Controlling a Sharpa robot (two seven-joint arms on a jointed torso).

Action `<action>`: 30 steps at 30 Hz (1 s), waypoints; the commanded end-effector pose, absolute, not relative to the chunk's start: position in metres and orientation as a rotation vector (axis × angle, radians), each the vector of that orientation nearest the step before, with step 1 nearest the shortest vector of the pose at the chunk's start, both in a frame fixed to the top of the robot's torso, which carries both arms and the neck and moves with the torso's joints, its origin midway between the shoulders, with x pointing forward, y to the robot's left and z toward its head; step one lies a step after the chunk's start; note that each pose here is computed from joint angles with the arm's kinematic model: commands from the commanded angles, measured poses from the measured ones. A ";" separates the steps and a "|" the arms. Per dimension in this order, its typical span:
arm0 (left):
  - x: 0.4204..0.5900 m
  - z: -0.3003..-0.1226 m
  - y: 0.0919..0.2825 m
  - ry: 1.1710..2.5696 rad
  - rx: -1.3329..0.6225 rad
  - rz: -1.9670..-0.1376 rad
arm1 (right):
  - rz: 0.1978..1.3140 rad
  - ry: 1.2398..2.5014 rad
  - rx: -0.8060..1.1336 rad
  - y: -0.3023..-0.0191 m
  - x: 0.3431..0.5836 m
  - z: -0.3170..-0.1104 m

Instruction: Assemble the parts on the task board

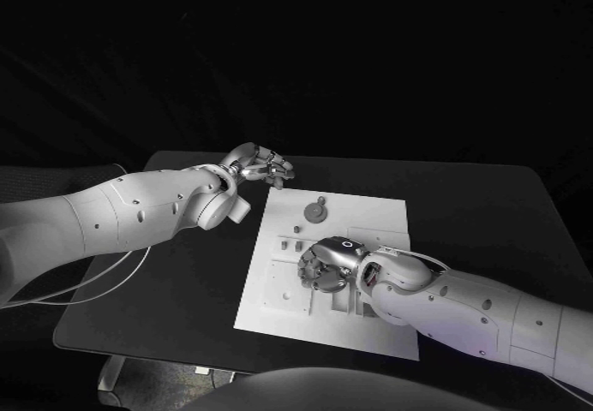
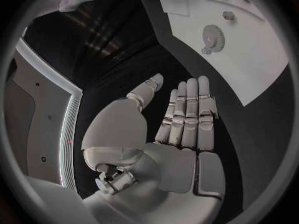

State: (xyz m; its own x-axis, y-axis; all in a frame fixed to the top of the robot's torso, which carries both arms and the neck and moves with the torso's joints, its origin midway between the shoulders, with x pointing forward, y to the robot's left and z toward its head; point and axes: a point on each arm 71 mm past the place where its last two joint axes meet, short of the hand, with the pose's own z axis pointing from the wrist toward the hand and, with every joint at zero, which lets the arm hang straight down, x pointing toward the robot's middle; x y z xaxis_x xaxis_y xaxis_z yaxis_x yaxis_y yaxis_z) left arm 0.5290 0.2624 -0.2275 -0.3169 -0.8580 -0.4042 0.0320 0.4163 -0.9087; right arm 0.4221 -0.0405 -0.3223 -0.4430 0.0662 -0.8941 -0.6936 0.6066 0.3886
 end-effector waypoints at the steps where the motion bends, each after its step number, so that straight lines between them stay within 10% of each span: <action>1: 0.529 -0.226 0.261 1.636 -0.728 -1.088 | 0.931 1.862 -0.529 -0.042 0.421 -0.327; 30: 0.529 -0.226 0.263 1.636 -0.733 -1.079 | 0.937 1.850 -0.515 -0.042 0.420 -0.325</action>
State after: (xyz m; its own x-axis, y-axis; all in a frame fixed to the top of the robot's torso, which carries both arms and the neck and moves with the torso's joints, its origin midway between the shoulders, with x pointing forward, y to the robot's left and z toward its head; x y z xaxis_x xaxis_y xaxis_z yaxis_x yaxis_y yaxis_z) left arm 0.5291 0.2637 -0.2276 -0.3146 -0.8582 -0.4056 0.0285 0.4185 -0.9078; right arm 0.4216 -0.0420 -0.3246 -0.4464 0.0589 -0.8929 -0.6855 0.6188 0.3836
